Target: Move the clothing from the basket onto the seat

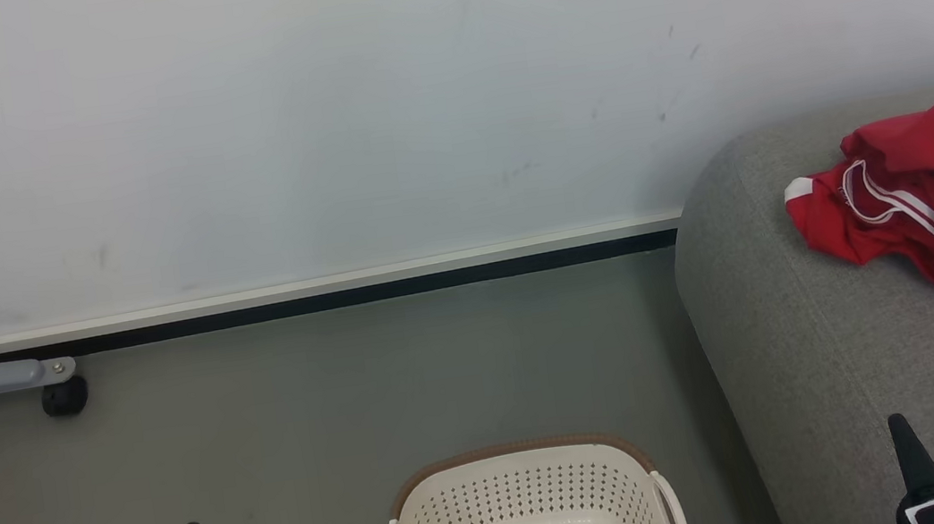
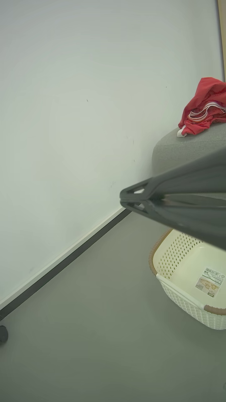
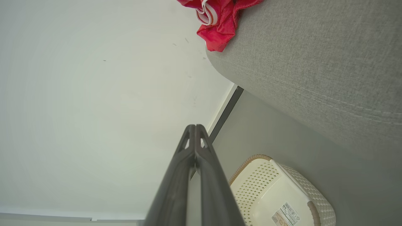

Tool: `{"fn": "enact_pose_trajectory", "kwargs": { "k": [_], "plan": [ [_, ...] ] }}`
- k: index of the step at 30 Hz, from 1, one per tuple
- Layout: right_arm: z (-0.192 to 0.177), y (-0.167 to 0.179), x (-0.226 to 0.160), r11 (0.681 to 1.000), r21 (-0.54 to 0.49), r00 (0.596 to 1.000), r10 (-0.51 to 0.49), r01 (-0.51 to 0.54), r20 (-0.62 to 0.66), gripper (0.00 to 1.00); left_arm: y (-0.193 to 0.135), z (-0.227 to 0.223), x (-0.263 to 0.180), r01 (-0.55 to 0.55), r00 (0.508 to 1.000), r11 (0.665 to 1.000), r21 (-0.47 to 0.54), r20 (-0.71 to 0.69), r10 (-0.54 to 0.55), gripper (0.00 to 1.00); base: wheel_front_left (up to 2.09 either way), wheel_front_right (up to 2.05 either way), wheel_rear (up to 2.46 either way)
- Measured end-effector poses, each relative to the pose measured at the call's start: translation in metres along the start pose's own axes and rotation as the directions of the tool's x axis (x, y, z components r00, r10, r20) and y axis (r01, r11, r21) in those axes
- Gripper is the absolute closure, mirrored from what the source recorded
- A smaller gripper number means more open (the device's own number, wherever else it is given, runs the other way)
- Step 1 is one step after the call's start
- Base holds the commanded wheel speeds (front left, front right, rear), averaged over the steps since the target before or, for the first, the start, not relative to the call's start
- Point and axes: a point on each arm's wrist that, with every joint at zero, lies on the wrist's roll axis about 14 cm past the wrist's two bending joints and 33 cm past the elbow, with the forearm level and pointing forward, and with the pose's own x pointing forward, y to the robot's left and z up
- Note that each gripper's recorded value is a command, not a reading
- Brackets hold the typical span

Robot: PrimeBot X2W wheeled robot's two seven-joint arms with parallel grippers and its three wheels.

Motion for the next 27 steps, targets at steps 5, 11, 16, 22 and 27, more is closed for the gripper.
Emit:
{"fn": "enact_pose_trajectory", "kwargs": {
  "k": [5, 11, 16, 22, 27],
  "plan": [
    [0.003, 0.003, 0.004, 0.998, 0.063, 1.000, 0.012, -0.012, 0.004, 1.00, -0.002, -0.001, 0.003, 0.009, 1.000, 0.998, -0.068, -0.007, -0.010, 1.00, 0.00, 0.00, 0.00],
    [0.006, 0.004, 0.006, 0.990, 0.138, 1.000, 0.022, -0.023, 0.008, 1.00, -0.007, -0.001, 0.007, 0.026, 1.000, 0.990, -0.140, -0.011, -0.028, 1.00, 0.00, 0.00, 0.00],
    [0.009, 0.006, 0.008, 0.982, 0.185, 0.999, 0.032, -0.035, 0.016, 1.00, -0.011, 0.000, 0.010, 0.040, 0.999, 0.980, -0.193, -0.010, -0.043, 1.00, 0.00, 0.00, 0.00],
    [0.012, 0.007, 0.010, 0.964, 0.261, 0.999, 0.039, -0.044, 0.024, 1.00, -0.015, 0.000, 0.014, 0.057, 0.998, 0.962, -0.266, -0.009, -0.062, 1.00, 0.00, 0.00, 0.00],
    [0.016, 0.008, 0.012, 0.942, 0.330, 0.998, 0.054, -0.062, 0.036, 1.00, -0.020, 0.000, 0.017, 0.076, 0.997, 0.939, -0.335, -0.006, -0.083, 1.00, 0.00, 0.00, 0.00]
  ]
}}
